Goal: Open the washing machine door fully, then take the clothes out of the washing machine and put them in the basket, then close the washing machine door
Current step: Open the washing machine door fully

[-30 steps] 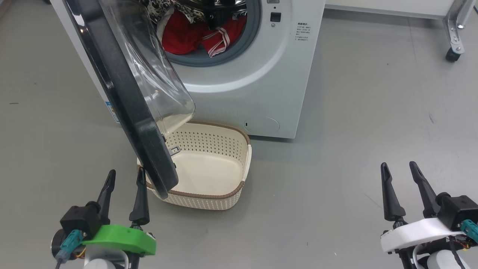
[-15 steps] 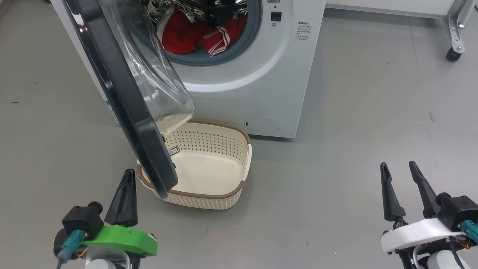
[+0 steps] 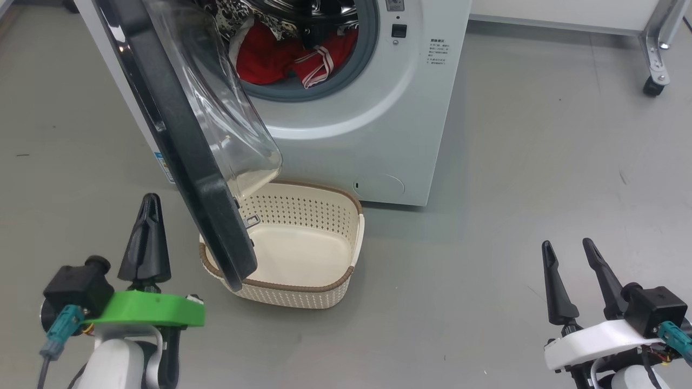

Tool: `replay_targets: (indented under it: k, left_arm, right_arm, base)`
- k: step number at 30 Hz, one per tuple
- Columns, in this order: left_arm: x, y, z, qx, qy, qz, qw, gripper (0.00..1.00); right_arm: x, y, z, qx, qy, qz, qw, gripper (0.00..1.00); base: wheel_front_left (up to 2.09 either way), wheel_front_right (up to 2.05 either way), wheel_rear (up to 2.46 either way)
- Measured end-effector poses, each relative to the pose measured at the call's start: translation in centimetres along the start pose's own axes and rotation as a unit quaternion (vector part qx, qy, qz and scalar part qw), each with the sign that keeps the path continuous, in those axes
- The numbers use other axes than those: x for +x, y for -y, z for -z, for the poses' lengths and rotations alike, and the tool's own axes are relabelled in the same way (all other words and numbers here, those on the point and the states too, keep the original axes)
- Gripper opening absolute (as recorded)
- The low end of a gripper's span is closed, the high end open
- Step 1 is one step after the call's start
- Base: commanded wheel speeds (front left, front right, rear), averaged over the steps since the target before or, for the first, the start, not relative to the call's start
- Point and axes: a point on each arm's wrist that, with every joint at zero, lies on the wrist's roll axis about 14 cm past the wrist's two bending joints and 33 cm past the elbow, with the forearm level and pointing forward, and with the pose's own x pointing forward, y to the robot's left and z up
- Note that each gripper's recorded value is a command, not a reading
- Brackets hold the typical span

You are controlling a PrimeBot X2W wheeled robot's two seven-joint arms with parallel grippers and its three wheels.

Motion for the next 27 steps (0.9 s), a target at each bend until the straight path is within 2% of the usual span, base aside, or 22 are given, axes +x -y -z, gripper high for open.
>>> replay_targets:
  k: [8,17,22,27]
  left_arm:
    - [2.2,1.9,-5.7,0.019,0.084,0.04,0.995,0.0]
    - [3.9,6.4,-12.4,0.026,0.183,0.11,0.976,0.0]
    - [4.3,9.0,-12.9,0.027,0.191,0.149,0.97,0.0]
    - [4.5,11.0,-10.9,0.028,0.148,0.178,0.972,0.0]
  right_arm:
    - [-0.5,-0.2,-0.3,0.0,0.006,-0.002,1.0,1.0]
    - [-1.0,-0.2,-0.2,0.003,0.005,0.002,1.0,1.0]
    - [-1.0,-0.2,-0.1,0.005,0.005,0.003,1.0,1.0]
    - [-1.2,-0.3,0.1,0.007,0.004,0.001,1.0,1.0]
  base:
    - [0.0,0.0,0.0]
    - [0.0,0.0,0.0]
    - [0.0,0.0,0.0]
    - [0.0,0.0,0.0]
